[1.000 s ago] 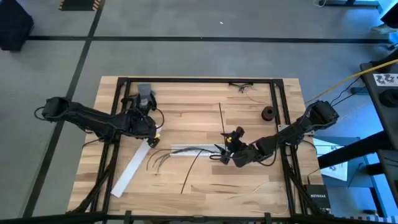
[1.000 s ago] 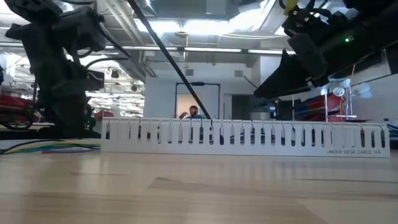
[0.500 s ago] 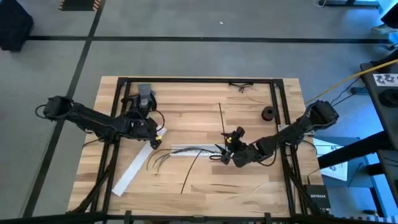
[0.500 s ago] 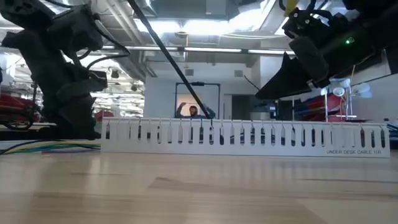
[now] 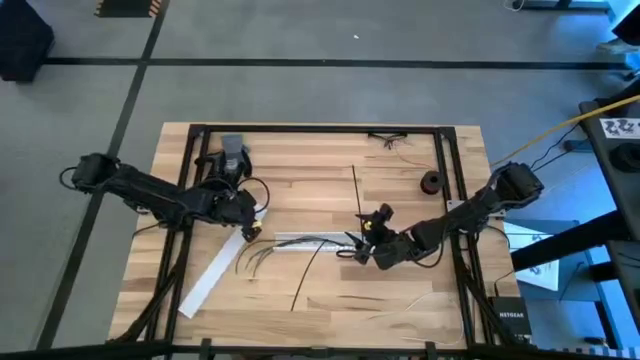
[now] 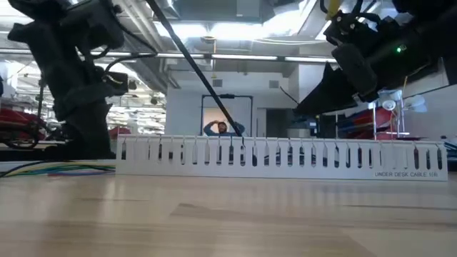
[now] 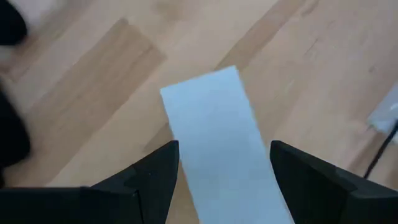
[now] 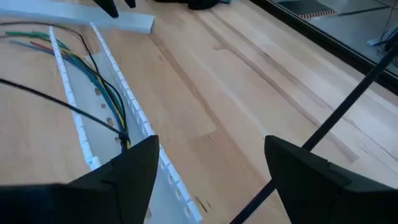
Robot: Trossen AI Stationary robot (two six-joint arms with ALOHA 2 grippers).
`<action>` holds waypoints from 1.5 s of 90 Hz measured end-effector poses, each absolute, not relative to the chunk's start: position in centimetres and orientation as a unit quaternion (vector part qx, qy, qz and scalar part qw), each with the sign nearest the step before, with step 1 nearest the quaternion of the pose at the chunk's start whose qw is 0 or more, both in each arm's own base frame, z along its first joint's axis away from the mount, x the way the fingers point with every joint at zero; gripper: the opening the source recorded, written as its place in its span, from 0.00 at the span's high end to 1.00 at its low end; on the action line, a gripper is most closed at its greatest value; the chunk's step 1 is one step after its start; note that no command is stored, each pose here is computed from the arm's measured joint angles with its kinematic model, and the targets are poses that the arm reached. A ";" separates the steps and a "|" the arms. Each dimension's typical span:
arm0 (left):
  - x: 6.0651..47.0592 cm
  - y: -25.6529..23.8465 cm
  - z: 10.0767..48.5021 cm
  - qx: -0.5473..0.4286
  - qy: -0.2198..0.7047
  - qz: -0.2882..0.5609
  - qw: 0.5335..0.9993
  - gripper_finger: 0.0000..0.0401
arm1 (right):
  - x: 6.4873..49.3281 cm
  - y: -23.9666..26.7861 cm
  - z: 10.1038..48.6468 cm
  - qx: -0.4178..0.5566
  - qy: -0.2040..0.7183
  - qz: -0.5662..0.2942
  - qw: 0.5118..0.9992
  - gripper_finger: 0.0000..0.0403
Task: Ziptie cables
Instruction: Close the cable duct
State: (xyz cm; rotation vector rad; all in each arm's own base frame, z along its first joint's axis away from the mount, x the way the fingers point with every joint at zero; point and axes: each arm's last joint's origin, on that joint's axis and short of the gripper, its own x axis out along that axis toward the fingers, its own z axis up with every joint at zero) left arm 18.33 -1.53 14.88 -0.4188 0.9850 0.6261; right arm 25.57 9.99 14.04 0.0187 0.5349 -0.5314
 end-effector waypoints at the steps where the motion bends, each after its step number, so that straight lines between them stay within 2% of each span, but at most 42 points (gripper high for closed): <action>1: 18.3 -1.5 14.9 -0.196 0.461 0.293 0.814 0.39 | 25.6 10.0 14.0 0.009 0.262 -0.260 0.929 0.29; 42: 19.2 -3.1 14.0 -0.183 0.447 0.299 0.823 0.39 | 25.9 10.2 13.7 -0.004 0.265 -0.243 0.933 0.29; 70: 19.6 -3.5 11.8 -0.133 0.477 0.331 0.803 0.39 | 25.9 10.2 13.7 -0.003 0.265 -0.241 0.934 0.29; 102: 19.5 -3.6 11.6 -0.125 0.485 0.326 0.802 0.41 | 26.0 10.2 13.7 0.000 0.263 -0.240 0.934 0.29; 135: 19.5 -3.5 11.6 -0.147 0.478 0.339 0.797 0.35 | 26.0 10.4 13.7 0.007 0.265 -0.229 0.937 0.29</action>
